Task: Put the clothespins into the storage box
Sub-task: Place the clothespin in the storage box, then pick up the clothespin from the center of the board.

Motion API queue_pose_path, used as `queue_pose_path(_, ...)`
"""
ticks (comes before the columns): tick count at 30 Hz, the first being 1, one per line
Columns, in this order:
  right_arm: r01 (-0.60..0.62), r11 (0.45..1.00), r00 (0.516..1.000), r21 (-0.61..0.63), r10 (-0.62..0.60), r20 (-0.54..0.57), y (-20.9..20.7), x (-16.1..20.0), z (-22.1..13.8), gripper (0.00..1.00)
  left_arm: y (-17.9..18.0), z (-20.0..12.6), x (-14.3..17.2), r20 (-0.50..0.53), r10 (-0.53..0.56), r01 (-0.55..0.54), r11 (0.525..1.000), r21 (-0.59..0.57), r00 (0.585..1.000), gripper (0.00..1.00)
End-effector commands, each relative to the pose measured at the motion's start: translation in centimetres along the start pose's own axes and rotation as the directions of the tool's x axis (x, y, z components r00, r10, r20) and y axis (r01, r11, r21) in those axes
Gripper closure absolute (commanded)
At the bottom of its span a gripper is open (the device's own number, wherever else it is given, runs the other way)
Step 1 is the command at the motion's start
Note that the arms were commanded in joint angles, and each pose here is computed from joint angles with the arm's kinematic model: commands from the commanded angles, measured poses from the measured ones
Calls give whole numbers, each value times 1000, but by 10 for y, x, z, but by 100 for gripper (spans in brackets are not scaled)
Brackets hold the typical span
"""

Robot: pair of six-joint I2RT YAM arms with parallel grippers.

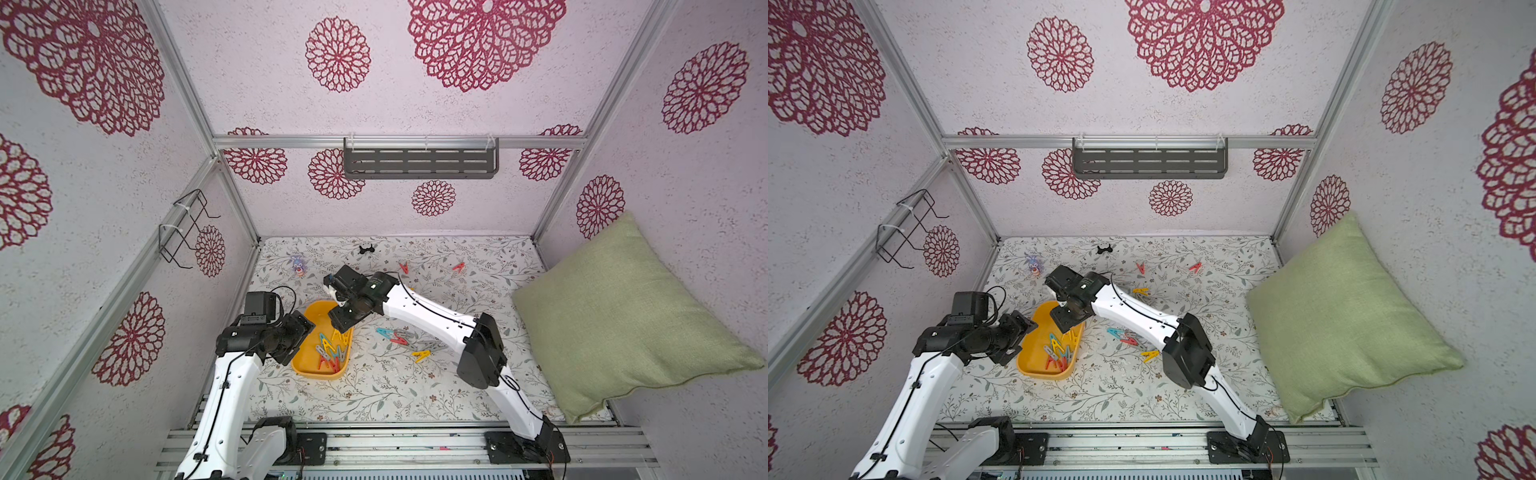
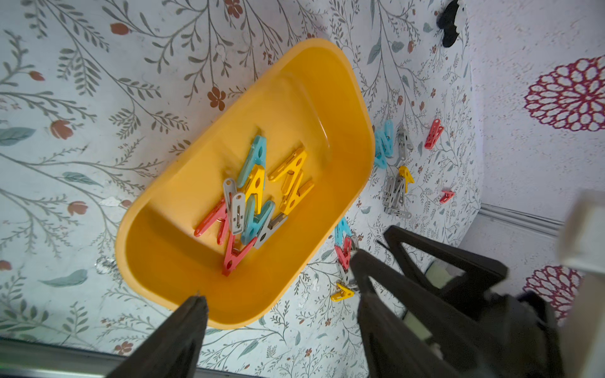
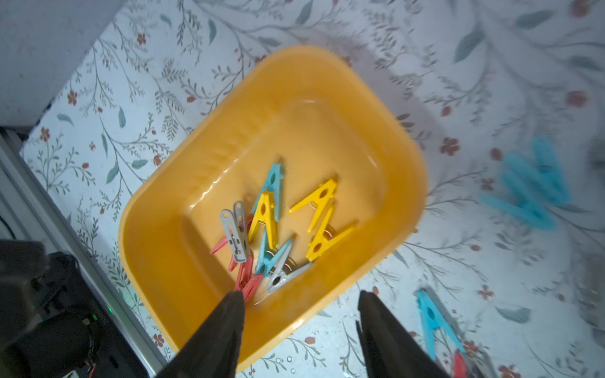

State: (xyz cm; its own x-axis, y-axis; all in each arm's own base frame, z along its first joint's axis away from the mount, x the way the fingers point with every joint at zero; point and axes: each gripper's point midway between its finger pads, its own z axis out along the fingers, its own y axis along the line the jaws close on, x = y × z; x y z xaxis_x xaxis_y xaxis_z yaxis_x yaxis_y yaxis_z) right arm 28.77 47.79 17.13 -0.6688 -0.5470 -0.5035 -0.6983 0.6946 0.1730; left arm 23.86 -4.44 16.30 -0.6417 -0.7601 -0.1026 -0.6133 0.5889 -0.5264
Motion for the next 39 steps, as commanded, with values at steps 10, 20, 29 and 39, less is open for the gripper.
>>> queue_pose_path(10,-480,863,860,161,425,283,-179,22,-103,1,-62,27,9,-24,118,-117,993,29,993,20)
queue_pose_path(20,-675,735,722,64,642,258,-251,67,-94,12,-109,55,19,-83,206,-203,978,47,975,21)
queue_pose_path(29,-749,663,655,1,739,158,-256,64,-36,43,-130,71,22,-110,237,-232,971,52,965,21)
queue_pose_path(39,-792,611,608,5,787,101,-264,70,9,43,-122,78,24,-120,232,-230,973,33,965,21)
